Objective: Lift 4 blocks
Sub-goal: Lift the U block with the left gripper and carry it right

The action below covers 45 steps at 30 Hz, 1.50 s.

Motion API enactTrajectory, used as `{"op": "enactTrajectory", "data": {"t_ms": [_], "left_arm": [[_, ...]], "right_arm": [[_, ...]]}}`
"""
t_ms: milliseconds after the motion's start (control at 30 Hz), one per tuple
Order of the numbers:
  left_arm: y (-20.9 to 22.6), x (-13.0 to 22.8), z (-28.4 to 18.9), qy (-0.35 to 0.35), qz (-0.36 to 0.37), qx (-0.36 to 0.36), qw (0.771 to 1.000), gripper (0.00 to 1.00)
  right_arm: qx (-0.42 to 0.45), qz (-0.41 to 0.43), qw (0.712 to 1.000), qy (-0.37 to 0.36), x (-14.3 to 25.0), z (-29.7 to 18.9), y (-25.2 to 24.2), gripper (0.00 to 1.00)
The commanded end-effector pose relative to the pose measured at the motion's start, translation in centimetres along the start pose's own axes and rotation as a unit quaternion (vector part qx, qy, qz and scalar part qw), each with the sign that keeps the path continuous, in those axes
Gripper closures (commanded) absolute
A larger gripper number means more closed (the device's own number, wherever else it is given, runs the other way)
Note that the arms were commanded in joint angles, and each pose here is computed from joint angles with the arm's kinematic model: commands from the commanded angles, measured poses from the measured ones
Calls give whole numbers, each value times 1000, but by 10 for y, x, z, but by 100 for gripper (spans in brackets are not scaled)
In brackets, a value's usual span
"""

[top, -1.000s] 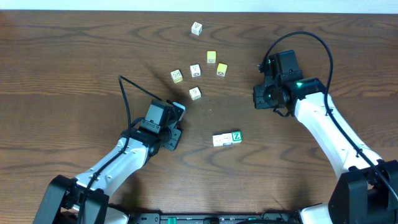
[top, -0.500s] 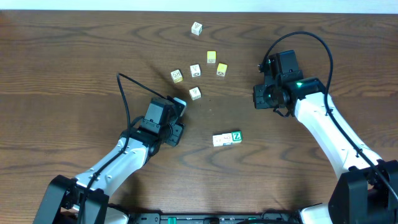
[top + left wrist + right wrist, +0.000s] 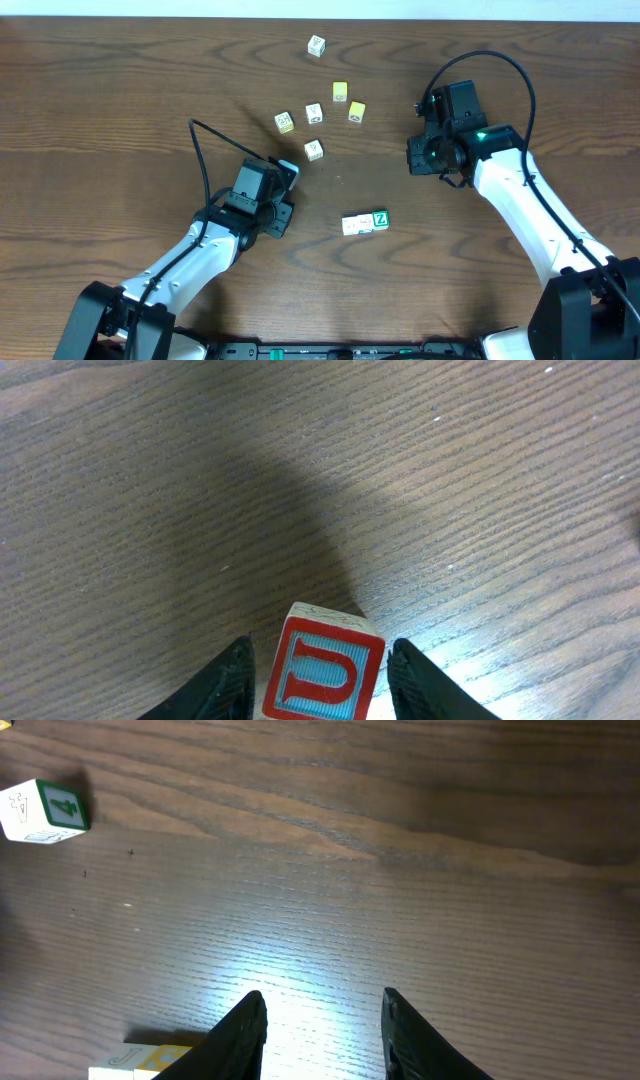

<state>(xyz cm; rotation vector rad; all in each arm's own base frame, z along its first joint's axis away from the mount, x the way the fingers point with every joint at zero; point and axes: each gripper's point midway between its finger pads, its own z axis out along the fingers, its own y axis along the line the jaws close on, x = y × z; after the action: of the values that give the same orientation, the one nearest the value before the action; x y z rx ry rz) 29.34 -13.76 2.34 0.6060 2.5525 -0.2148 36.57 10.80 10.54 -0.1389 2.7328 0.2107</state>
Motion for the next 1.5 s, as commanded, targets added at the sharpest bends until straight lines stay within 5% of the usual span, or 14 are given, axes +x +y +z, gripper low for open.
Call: {"op": "enactTrajectory", "data": {"t_ms": [0,567,767,1467], "left_arm": [[1,-12,-5,-14,6,-6,1000,57],[1,-9,-5,-8,-40,-6,999,63],[14,-8,-5,-10,-80,-41,996,74],[14,-11,-8,-18,-132,-43,990,74]], "right_arm": [[-5,-8,1000,-3,-3,-1,4,65],[-4,-8,1000,-3,-3,-1,3,66],[-4,-8,1000,-3,-3,-1,3,66],[2,-8,1000,-4,-3,-1,1,66]]}}
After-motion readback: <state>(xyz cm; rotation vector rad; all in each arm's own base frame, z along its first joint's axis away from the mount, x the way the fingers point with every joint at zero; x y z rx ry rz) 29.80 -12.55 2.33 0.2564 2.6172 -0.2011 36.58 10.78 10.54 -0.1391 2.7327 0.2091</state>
